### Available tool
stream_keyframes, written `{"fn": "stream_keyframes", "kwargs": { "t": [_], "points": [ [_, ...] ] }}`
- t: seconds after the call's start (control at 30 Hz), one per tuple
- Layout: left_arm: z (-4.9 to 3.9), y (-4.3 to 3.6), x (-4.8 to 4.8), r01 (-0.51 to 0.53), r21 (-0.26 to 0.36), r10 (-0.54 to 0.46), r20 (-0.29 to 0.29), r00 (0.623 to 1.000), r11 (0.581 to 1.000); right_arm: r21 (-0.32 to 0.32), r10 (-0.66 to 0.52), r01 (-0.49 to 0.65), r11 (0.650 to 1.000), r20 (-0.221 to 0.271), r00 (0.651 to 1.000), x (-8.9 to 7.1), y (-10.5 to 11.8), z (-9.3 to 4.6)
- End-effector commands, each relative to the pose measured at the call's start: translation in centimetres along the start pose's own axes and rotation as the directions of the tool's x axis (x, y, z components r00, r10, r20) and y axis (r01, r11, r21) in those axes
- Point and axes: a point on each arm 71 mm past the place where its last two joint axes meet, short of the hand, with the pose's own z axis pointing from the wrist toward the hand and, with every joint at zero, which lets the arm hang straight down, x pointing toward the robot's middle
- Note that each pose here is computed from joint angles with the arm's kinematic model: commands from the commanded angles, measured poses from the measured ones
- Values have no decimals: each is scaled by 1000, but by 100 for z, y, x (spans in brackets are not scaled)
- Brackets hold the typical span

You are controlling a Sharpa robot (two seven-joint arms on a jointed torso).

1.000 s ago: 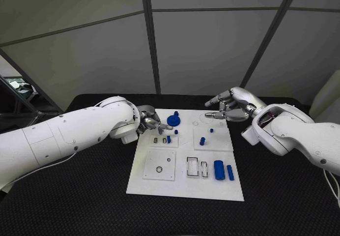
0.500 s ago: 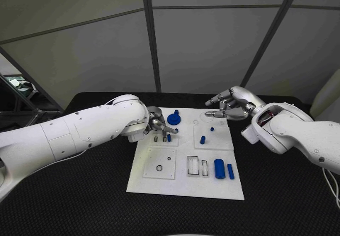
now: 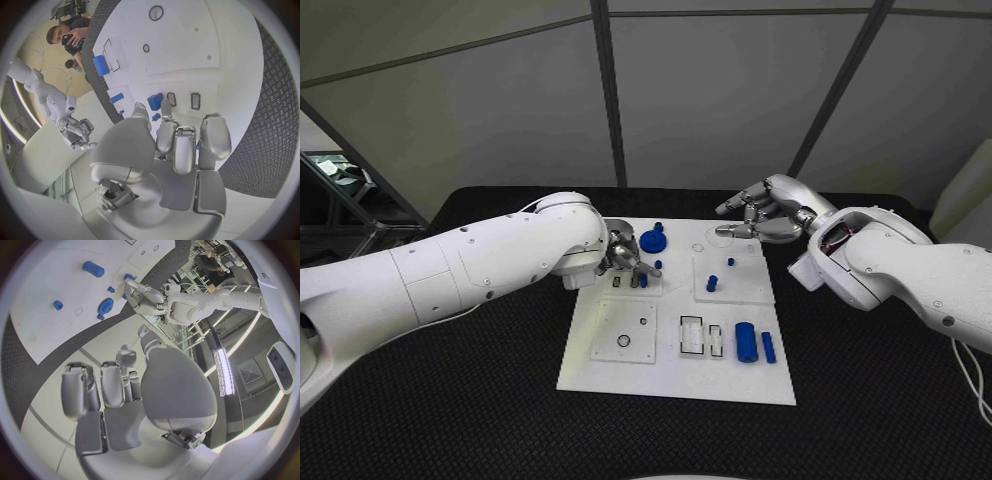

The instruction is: Assemble the parts on the task board

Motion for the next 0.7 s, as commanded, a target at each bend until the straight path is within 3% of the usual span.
{"fn": "stream_keyframes", "kwargs": {
  "t": [0.03,0.7],
  "points": [
    [-4,4,-3,-18,-13,18,-10,1000,1000,-1,-5,5,1000,-7,1000,-4,10,6],
    [-30,6,-13,20,14,-20,-8,1000,1000,9,-9,9,1000,-13,1000,4,-8,27]
  ]
}}
